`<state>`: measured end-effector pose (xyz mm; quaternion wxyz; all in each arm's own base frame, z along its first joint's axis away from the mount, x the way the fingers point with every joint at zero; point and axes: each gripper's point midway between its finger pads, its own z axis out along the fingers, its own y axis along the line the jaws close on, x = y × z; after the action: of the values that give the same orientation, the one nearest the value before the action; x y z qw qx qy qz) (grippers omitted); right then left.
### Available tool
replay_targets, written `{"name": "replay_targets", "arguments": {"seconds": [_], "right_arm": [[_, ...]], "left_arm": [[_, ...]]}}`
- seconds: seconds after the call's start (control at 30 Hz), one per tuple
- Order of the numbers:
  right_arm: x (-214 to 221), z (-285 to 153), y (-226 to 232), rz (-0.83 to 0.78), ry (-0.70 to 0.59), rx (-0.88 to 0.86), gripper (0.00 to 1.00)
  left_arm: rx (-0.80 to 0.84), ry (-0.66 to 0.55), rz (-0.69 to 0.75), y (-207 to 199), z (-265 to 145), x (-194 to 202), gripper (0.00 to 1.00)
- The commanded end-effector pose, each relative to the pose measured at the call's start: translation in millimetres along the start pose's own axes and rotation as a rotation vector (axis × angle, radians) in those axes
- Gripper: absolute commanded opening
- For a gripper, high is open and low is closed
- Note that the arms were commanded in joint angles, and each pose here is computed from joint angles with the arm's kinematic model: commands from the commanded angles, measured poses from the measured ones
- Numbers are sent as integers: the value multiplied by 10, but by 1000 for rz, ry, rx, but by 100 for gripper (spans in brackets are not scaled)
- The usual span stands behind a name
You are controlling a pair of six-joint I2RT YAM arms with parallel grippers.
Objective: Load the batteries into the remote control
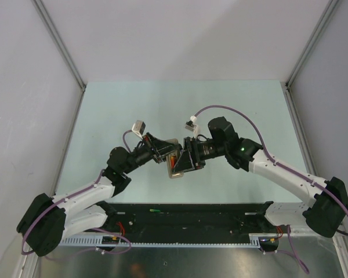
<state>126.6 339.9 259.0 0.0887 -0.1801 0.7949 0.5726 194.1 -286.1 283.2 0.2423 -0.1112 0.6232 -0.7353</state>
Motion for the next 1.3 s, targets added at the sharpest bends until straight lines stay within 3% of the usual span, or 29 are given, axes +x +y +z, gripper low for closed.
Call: {"name": "replay_targets", "arguments": {"seconds": [0.0, 0.6, 0.8, 1.17, 1.2, 1.27], "right_arm": [[-280, 6, 6, -24, -100, 10, 50], [-276, 52, 27, -15, -83, -13, 19], [-277, 77, 25, -1, -82, -13, 0], [-297, 33, -37, 13, -109, 30, 0], [-298, 18, -35, 9, -110, 31, 15], [-297, -10, -10, 2, -116, 28, 29]], "left_arm": [[113, 75, 38, -323, -16, 181, 0], [142, 105, 44, -387, -11, 249, 0], [148, 126, 44, -388, 2, 302, 0], [157, 121, 47, -397, 2, 323, 0], [156, 121, 47, -390, 0, 324, 0], [157, 110, 49, -390, -2, 306, 0]]}}
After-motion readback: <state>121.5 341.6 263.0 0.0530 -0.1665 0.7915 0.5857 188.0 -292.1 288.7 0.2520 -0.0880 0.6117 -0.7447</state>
